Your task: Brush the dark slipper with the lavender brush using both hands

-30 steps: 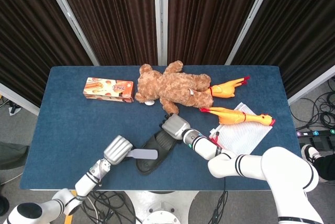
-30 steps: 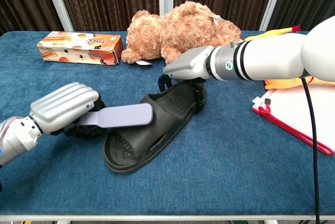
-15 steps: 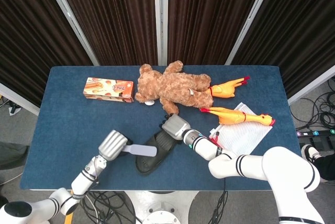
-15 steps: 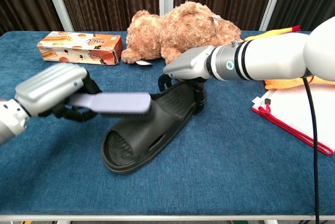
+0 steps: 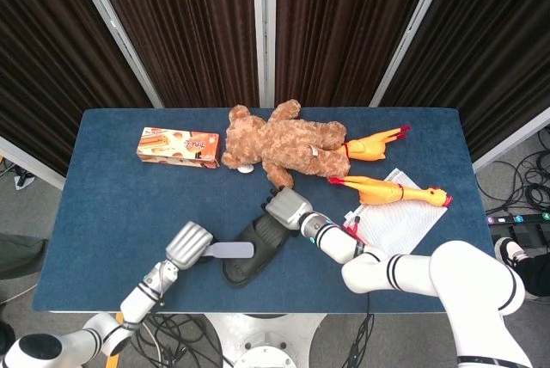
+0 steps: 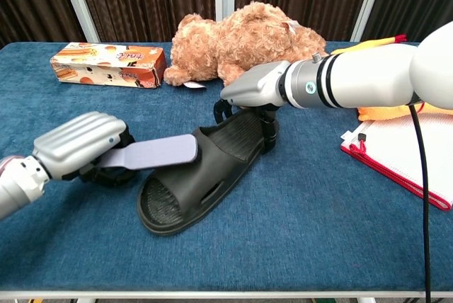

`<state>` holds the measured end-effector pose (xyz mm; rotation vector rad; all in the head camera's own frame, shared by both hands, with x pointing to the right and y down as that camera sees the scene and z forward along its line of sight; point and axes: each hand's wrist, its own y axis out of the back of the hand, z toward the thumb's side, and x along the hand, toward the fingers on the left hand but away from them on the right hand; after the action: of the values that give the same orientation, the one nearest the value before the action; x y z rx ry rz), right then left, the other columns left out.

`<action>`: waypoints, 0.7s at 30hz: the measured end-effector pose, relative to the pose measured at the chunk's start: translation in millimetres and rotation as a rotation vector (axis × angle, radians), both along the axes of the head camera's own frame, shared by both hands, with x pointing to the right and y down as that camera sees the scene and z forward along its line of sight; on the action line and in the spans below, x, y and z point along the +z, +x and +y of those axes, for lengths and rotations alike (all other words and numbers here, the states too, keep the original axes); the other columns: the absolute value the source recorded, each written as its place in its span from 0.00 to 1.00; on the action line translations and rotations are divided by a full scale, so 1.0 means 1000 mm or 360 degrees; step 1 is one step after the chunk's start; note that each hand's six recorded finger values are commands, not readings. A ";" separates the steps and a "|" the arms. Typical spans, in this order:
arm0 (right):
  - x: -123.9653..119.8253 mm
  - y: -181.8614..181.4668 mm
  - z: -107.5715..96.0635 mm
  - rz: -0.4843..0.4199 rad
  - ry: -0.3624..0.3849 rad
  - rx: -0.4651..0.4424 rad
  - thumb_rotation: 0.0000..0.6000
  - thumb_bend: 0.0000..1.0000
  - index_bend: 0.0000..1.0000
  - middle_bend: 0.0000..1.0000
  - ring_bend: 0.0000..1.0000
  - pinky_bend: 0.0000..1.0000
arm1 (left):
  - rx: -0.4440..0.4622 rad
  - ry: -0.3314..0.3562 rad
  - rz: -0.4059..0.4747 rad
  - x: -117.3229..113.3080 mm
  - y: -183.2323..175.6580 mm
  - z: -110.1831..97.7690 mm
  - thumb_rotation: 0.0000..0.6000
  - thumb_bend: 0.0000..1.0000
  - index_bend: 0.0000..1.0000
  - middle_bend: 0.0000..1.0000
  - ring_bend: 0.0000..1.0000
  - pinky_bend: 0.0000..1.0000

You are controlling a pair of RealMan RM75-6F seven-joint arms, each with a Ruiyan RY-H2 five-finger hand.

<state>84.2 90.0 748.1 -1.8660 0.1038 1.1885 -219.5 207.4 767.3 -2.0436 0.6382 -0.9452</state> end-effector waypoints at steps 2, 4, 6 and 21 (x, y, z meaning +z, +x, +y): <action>0.000 0.000 0.000 0.0001 0.0001 0.0000 1.00 0.09 0.42 0.31 0.12 0.21 | 0.0019 -0.0006 0.0015 -0.003 0.002 0.006 1.00 0.51 1.00 1.00 1.00 1.00; 0.001 0.000 0.001 0.0003 0.0001 0.0001 1.00 0.09 0.41 0.30 0.12 0.21 | 0.0030 -0.0010 0.0031 -0.006 0.003 0.010 1.00 0.51 1.00 1.00 1.00 1.00; 0.001 0.000 0.001 0.0006 -0.0001 0.0001 1.00 0.09 0.39 0.29 0.11 0.21 | 0.0037 -0.0009 0.0059 -0.013 0.004 0.013 1.00 0.51 1.00 1.00 1.00 1.00; -0.017 0.011 -0.004 -0.0028 0.0017 0.0040 1.00 0.00 0.00 0.00 0.00 0.00 | -0.0239 0.0015 0.0042 -0.037 -0.032 -0.022 1.00 0.51 1.00 1.00 0.98 1.00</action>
<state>94.8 85.7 730.7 -1.8732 0.0644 1.1877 -251.2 185.7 730.3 -2.0248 0.8183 -1.0005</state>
